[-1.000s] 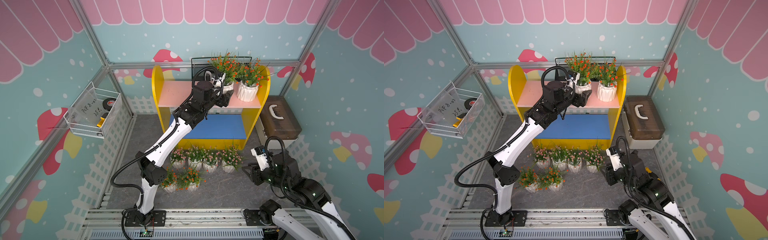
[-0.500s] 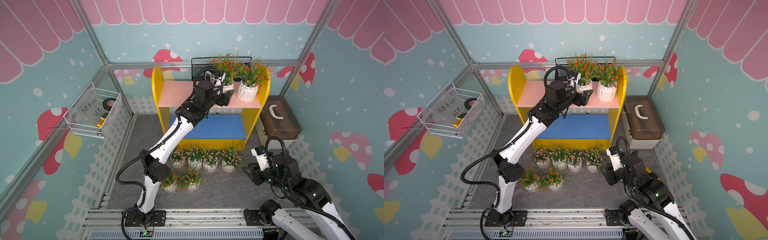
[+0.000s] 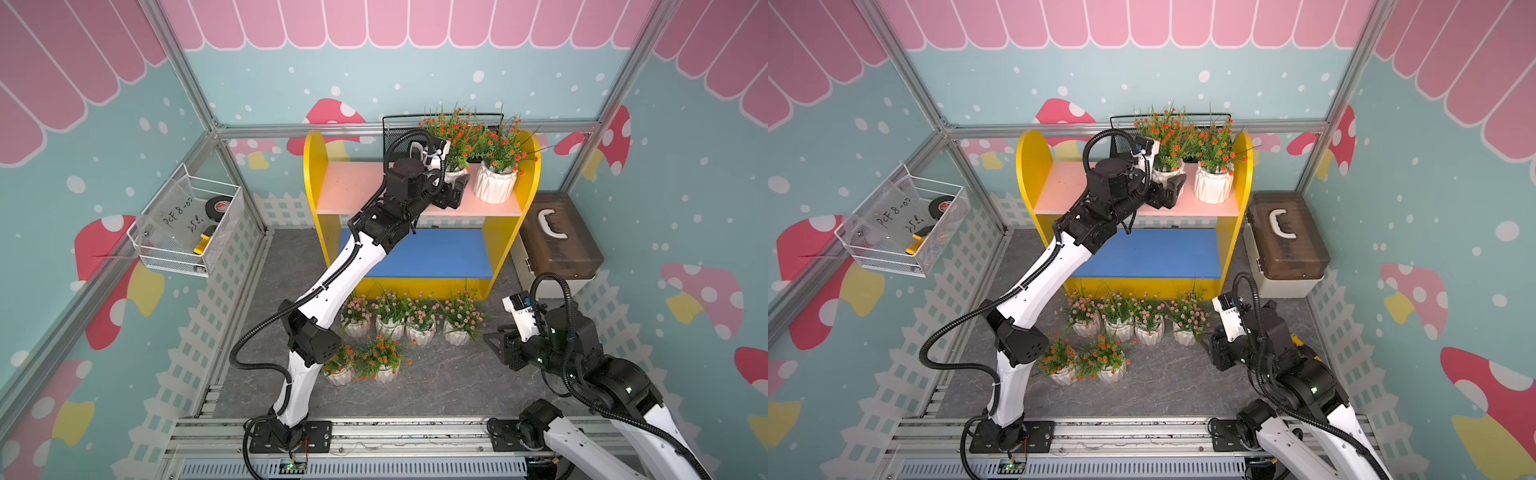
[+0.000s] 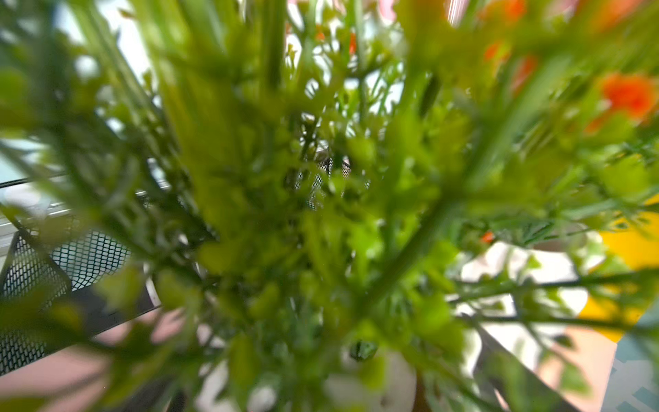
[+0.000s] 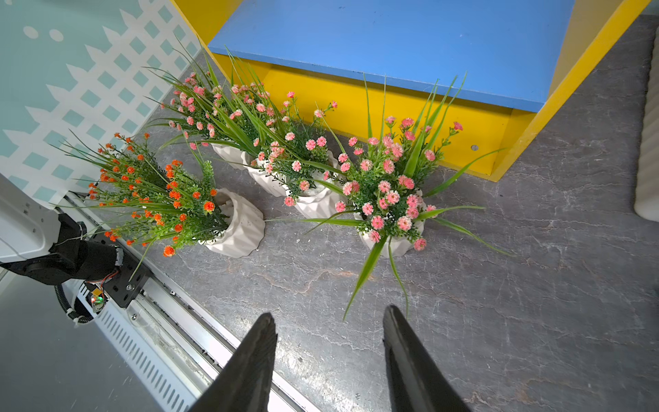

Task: Place the baby's breath potted plants on the rack by color
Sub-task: Place the baby's breath potted plant on the rack.

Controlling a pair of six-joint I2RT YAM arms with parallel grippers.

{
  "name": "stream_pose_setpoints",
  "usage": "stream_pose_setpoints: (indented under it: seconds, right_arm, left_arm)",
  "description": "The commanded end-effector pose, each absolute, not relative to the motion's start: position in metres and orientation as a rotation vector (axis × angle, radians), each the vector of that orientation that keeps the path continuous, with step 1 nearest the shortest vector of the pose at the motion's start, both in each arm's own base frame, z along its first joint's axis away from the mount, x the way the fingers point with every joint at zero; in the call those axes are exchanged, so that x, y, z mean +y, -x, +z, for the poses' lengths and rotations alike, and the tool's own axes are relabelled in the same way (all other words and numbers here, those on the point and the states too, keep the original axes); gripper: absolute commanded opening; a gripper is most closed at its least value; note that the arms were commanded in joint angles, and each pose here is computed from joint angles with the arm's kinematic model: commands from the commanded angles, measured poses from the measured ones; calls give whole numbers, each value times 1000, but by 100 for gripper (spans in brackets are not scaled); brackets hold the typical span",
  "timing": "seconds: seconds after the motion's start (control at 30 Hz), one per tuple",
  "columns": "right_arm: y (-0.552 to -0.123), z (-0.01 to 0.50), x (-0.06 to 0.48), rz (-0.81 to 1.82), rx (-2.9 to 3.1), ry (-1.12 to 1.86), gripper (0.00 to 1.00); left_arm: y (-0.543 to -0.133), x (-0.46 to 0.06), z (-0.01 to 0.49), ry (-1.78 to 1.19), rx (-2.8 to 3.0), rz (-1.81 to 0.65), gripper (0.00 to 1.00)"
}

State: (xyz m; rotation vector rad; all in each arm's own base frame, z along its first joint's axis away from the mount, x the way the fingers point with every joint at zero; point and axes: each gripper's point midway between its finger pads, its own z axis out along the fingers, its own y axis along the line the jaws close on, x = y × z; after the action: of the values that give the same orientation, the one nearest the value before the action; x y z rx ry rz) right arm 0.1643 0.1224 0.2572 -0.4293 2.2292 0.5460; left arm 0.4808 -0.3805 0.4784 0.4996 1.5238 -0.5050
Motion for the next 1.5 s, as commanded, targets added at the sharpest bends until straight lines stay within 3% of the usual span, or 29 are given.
stream_pose_setpoints:
  seconds: [0.0, 0.4, 0.73, 1.07, 1.47]
  right_arm:
    - [-166, 257, 120, 532, 2220, 420, 49]
    - [-172, 253, 119, 506, 2238, 406, 52]
    - [-180, 235, 143, 580, 2309, 479, 50]
    - [-178, 206, 187, 733, 2307, 548, 50]
    - [-161, 168, 253, 786, 2303, 657, 42]
  left_arm:
    - [-470, -366, 504, -502, 1474, -486, 99]
    - [-433, -338, 494, -593, 1509, -410, 99]
    - [-373, -311, 477, -630, 1528, -461, 99]
    - [-293, -284, 412, -627, 1583, -461, 99]
    - [-248, -220, 339, -451, 1719, -476, 99]
